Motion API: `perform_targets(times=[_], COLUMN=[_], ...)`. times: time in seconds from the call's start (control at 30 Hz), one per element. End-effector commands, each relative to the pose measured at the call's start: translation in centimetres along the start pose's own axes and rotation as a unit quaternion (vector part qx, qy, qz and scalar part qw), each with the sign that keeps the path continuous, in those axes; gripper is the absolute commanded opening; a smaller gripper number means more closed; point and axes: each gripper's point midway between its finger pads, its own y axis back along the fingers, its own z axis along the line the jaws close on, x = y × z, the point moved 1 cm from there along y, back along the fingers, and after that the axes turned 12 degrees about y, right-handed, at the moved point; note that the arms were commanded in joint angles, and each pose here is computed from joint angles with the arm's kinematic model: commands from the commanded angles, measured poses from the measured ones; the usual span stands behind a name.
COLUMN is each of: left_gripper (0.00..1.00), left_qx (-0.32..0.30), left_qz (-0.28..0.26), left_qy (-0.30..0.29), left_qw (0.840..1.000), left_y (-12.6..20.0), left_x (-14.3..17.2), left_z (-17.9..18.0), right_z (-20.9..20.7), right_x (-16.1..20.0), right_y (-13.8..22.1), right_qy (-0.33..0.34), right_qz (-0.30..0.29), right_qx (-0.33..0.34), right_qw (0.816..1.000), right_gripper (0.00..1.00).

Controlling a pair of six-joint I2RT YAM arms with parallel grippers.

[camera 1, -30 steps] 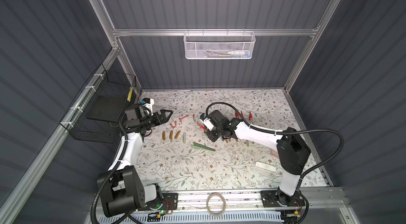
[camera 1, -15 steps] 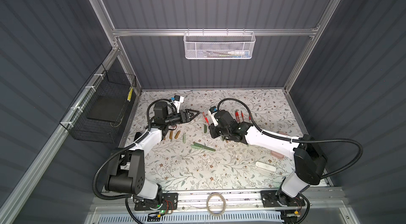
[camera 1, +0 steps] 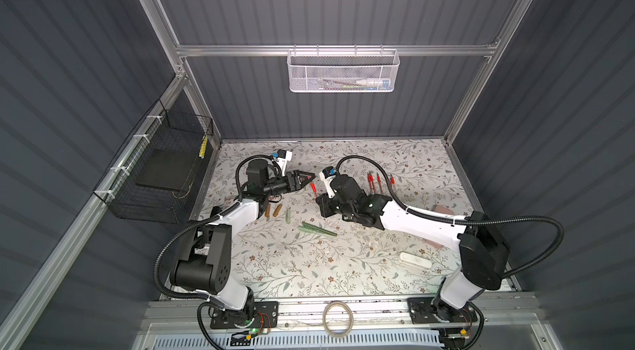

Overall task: Remove pen caps from pens
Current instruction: Open the pen cap on the pen.

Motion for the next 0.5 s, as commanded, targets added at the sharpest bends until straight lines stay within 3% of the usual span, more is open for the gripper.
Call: perform_targets(times=[0.0, 0.3, 0.47], left_gripper=[0.55, 0.28, 0.27], left_qx=[0.008, 0.006, -0.001], left_qz=[-0.003, -0.002, -0.002], left_qy=[-0.005, -0.007, -0.005], left_qw=[1.000, 1.000, 1.000], left_y=[-0.1, 0.2, 0.2], left_x=[0.0, 0.3, 0.5], left_z=[-0.5, -0.6, -0.1], right_z=[1.1, 1.4, 1.5], right_x=[-0.3, -1.2, -1.5], right_y=[-0.9, -0.9, -0.8], right_qy=[-0.002, 0.005, 0.008], right_qz=[0.006, -0.005, -0.005], right_qx=[-0.017, -0.014, -0.015], right_qw=[1.000, 1.000, 1.000], right_gripper=[0.00, 0.00, 0.00])
